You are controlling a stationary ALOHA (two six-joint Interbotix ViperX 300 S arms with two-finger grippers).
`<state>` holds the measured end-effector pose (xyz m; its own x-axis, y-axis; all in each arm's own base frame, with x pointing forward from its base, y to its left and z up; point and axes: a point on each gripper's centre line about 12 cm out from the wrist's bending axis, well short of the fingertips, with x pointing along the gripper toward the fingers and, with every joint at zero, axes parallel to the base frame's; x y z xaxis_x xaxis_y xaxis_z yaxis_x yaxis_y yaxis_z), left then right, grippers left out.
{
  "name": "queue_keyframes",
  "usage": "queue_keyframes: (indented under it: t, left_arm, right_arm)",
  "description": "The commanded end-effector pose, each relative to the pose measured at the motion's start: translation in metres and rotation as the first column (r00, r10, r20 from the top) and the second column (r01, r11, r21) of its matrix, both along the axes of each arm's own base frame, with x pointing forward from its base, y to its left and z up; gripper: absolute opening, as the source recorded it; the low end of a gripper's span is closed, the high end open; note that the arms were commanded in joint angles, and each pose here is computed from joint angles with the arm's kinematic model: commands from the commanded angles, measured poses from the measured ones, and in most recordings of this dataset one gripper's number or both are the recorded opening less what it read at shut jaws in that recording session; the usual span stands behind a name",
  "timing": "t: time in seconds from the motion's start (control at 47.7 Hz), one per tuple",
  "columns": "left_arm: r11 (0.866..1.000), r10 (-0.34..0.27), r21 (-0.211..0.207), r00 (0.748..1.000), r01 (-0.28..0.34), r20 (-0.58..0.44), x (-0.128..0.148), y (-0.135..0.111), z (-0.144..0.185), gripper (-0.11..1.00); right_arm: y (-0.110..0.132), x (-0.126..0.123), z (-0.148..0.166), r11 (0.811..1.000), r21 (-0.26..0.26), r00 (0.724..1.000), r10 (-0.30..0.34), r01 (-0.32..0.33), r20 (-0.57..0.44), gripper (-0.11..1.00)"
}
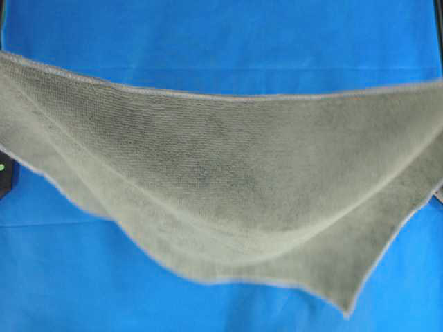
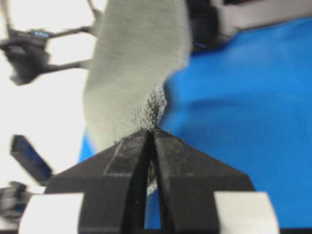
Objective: Fold a large towel.
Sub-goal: 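Lay the towel flat by dragging both grippers toward the near edge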
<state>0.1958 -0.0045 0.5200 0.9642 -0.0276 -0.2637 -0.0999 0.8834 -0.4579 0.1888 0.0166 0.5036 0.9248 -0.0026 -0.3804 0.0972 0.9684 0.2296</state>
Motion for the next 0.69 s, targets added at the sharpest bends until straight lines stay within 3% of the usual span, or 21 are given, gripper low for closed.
queue_keyframes:
  t: [0.0,0.105,0.21,0.336,0.462,0.567,0.671]
  left_arm:
    - [0.996,0.092,0.009,0.995,-0.091,-0.049,0.004,0.018,-0.015,0.03]
    - [0.973,0.229,0.036,0.963,-0.226,-0.143,0.007,0.05,-0.054,0.03]
    - [0.946,0.325,0.083,0.921,-0.314,-0.213,0.009,0.077,-0.093,0.03]
    - [0.912,0.408,0.151,0.886,-0.382,-0.22,0.013,0.106,-0.129,0.03]
    - [0.864,0.481,0.257,0.862,-0.434,-0.161,0.018,0.138,-0.145,0.03]
    - [0.816,0.521,0.367,0.844,-0.447,-0.129,0.023,0.165,-0.152,0.03]
    - [0.79,0.536,0.434,0.832,-0.434,-0.143,0.031,0.186,-0.162,0.03]
  right_arm:
    - [-0.018,0.002,-0.012,0.992,-0.047,0.989,-0.124,0.12,-0.079,0.03]
    - [-0.045,0.008,-0.047,0.944,-0.132,0.921,-0.324,0.301,-0.214,0.03]
    - [-0.07,0.009,-0.079,0.874,-0.234,0.822,-0.481,0.425,-0.305,0.03]
    - [-0.103,0.005,-0.108,0.769,-0.36,0.695,-0.635,0.528,-0.337,0.03]
    - [-0.139,-0.002,-0.124,0.66,-0.45,0.588,-0.747,0.601,-0.31,0.03]
    - [-0.163,-0.005,-0.13,0.605,-0.472,0.552,-0.791,0.641,-0.263,0.03]
    - [-0.183,-0.001,-0.14,0.592,-0.463,0.562,-0.797,0.659,-0.22,0.03]
